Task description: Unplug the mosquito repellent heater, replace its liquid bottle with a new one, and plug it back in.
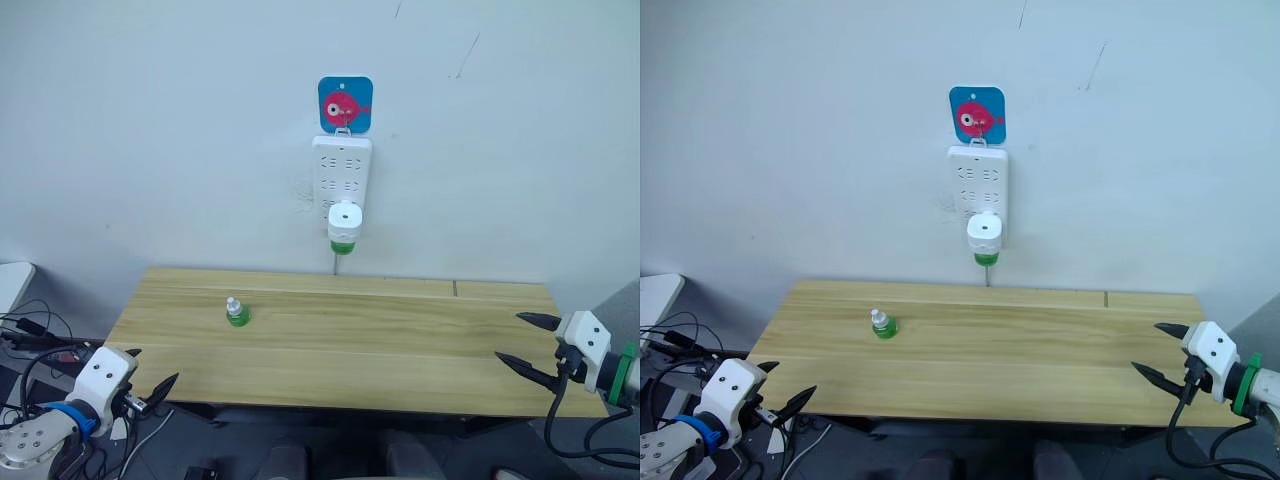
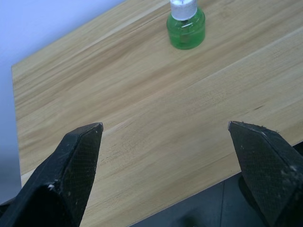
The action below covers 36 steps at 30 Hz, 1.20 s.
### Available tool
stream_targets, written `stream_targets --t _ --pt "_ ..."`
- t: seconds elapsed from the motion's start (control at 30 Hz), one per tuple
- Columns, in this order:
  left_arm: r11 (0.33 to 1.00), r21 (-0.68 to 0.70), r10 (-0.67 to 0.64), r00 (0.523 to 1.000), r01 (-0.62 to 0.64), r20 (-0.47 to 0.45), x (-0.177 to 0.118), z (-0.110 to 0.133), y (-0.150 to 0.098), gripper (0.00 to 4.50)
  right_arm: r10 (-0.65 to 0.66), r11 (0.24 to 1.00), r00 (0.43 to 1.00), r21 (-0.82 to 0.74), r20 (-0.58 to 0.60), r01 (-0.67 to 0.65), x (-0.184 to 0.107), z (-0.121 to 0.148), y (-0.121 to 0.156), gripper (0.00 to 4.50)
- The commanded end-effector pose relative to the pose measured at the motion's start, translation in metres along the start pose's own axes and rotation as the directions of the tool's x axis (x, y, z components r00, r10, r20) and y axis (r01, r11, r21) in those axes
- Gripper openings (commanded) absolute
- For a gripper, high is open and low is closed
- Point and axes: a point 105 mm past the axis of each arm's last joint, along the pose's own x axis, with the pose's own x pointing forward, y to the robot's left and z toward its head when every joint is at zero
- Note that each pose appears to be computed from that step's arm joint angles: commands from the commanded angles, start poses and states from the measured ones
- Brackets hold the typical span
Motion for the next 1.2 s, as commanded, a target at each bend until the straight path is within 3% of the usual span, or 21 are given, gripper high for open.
stream_targets --t 0.03,0.27,0.53,0.67,0.87,0.93,1.1,1.2 --pt "0.999 0.036 0.002 1.000 -0.003 0.017 -0.004 0.006 0.009 4.50 -0.006 1.000 1.000 -0.028 0.009 0.007 -0.004 0.004 -0.002 4.48" --pt "0.998 0.056 -0.031 0.999 0.032 -0.013 -0.001 -0.002 0.010 4.50 -0.010 1.000 1.000 -0.017 -0.007 0.010 -0.008 0.000 0.001 4.48" --pt "0.990 0.073 -0.129 0.988 0.123 0.082 -0.004 0.010 0.004 4.50 -0.014 1.000 1.000 -0.019 -0.006 0.014 -0.007 0.002 0.002 4.48" --pt "0.991 0.001 -0.132 0.986 0.132 0.103 -0.008 0.007 0.010 4.50 -0.015 1.000 1.000 -0.018 -0.008 0.014 -0.006 0.003 0.003 4.48" --pt "0.992 0.059 -0.115 0.993 0.113 0.029 -0.011 -0.006 0.015 4.50 -0.016 1.000 1.000 -0.010 -0.022 0.015 -0.006 0.002 0.005 4.48" --pt "0.995 0.012 -0.102 0.994 0.102 0.025 -0.011 -0.007 0.018 4.50 -0.014 1.000 0.999 0.004 -0.031 0.015 -0.006 0.001 0.007 4.48" --pt "0.993 -0.018 -0.116 0.987 0.119 0.107 -0.004 0.017 0.021 4.50 0.009 1.000 1.000 0.020 -0.024 -0.008 -0.007 0.007 0.022 4.48" --pt "0.984 -0.010 -0.171 0.970 0.175 0.171 0.008 0.042 0.018 4.50 0.024 1.000 0.999 0.002 0.029 -0.024 -0.004 0.028 0.031 4.48"
